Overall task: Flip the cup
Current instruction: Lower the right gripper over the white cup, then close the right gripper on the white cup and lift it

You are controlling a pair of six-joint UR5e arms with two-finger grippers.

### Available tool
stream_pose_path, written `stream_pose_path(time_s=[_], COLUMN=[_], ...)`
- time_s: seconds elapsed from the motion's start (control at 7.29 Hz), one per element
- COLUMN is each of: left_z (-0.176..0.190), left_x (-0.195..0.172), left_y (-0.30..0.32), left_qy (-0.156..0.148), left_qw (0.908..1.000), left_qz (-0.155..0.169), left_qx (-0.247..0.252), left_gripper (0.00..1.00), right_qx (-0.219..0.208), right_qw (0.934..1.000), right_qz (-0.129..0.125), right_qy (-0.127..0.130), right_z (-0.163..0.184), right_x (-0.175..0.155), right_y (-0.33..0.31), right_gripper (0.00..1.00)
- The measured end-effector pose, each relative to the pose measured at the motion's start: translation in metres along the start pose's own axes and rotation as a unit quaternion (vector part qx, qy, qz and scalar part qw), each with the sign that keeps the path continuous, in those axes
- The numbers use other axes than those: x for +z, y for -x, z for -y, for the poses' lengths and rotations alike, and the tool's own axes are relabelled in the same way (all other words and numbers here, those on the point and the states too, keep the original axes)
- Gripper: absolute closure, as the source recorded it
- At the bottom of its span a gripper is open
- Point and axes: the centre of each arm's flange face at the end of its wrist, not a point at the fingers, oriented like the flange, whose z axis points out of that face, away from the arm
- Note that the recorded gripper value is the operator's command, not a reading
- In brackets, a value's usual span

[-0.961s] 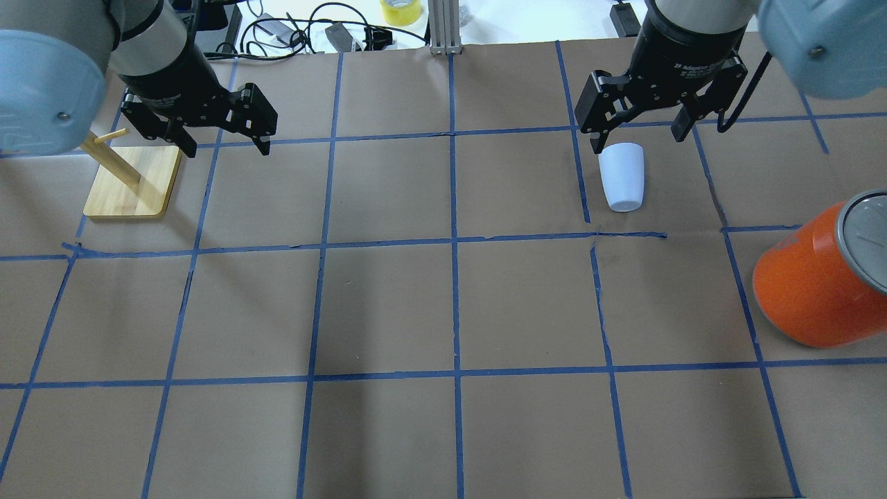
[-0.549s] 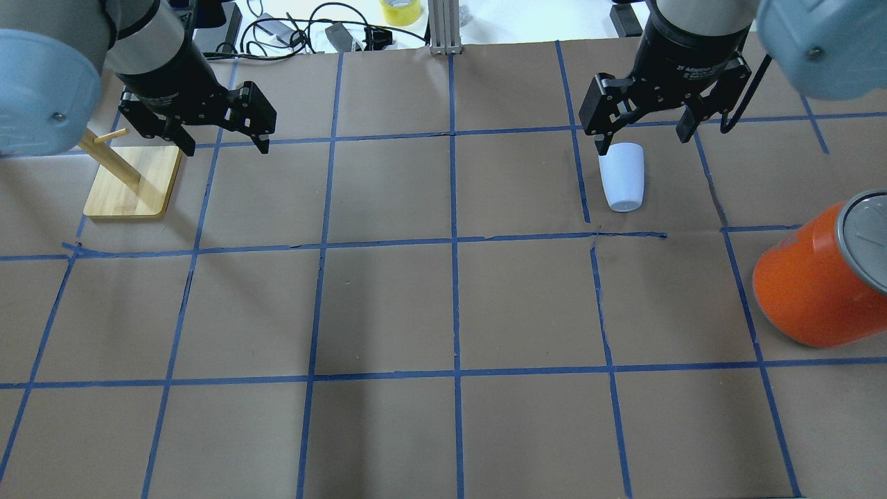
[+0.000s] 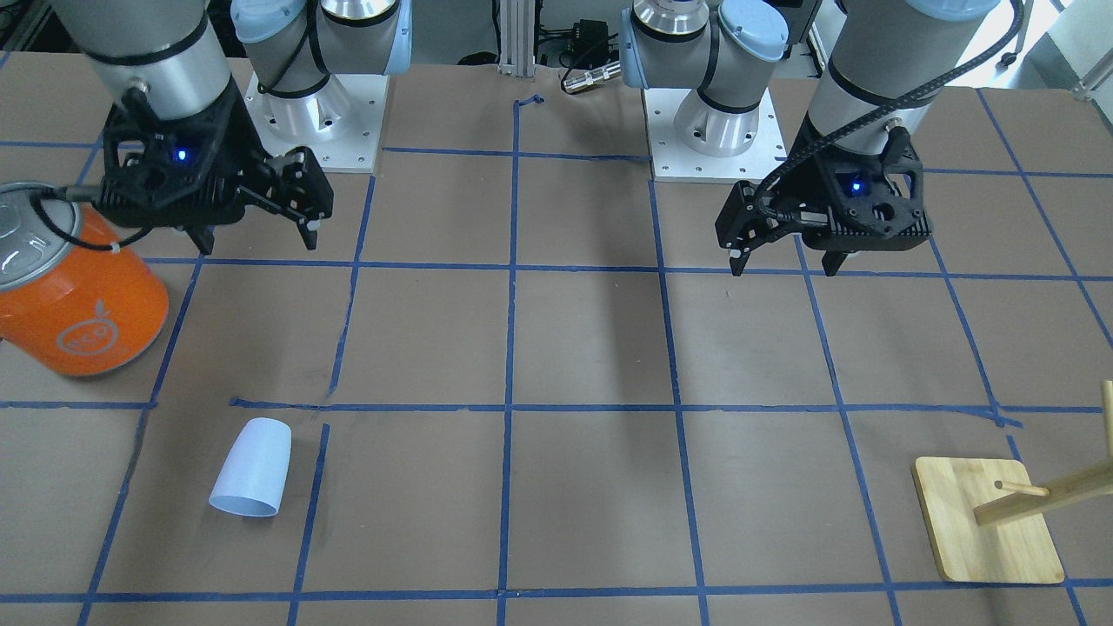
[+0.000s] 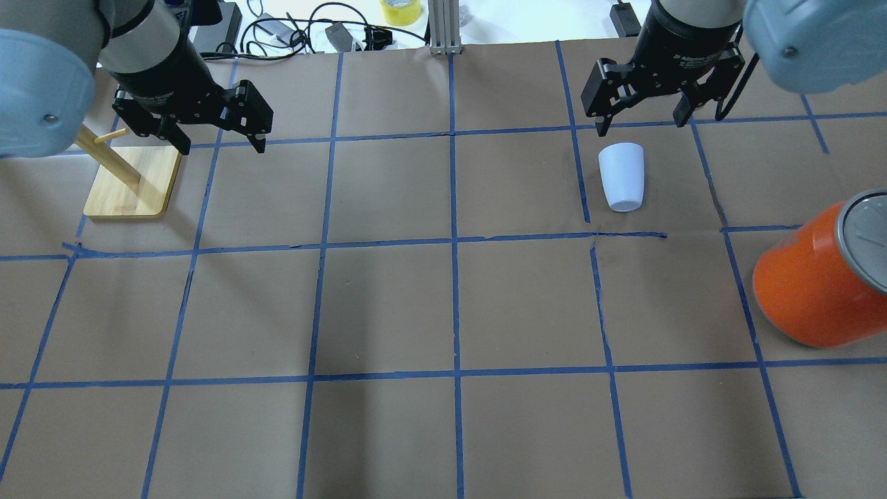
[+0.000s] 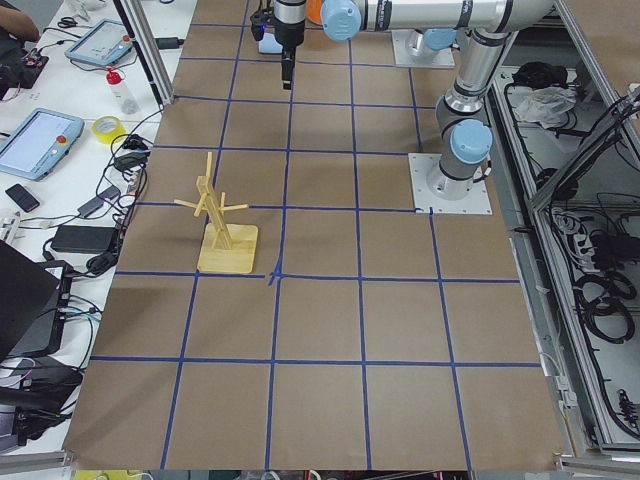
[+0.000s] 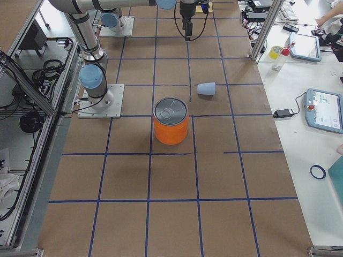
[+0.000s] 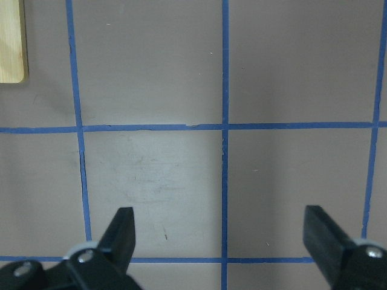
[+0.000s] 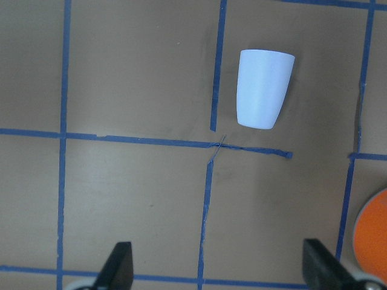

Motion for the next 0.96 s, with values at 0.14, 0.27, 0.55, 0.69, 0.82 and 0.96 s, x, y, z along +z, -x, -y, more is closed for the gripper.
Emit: stream_pose_path(time_s=[0.14, 0.27, 0.55, 0.69, 0.82, 0.96], left_z=[-0.002, -0.003, -0.003, -0.004, -0.005, -0.005], left_x=[-0.002, -0.002, 0.001, 0.004, 0.007, 0.008], left_y=[0.0, 0.001, 0.001, 0.001, 0.001, 0.0], left_qy=[0.0, 0.0, 0.004, 0.007, 0.009, 0.01], left_qw=[1.0, 1.0, 1.0, 1.0, 1.0, 0.9999], left_qz=[0.001, 0.002, 0.003, 0.003, 0.002, 0.001], left_qx=[0.001, 0.001, 0.002, 0.002, 0.002, 0.002], left_gripper=[0.0, 0.0, 0.0, 0.0, 0.0, 0.0], right_qx=[0.01, 0.023, 0.055, 0.072, 0.098, 0.119], right_qw=[0.9998, 0.9994, 0.9982, 0.9972, 0.9951, 0.9928], right_qz=[-0.003, -0.006, -0.01, -0.009, -0.006, -0.002], right_qy=[-0.014, -0.025, -0.024, -0.019, -0.007, 0.006], right_z=[0.029, 0.057, 0.094, 0.104, 0.108, 0.106], right_x=[0.029, 0.065, 0.132, 0.161, 0.188, 0.207], right_y=[-0.012, -0.03, -0.072, -0.084, -0.088, -0.088], right_gripper=[0.0, 0.0, 0.0, 0.0, 0.0, 0.0])
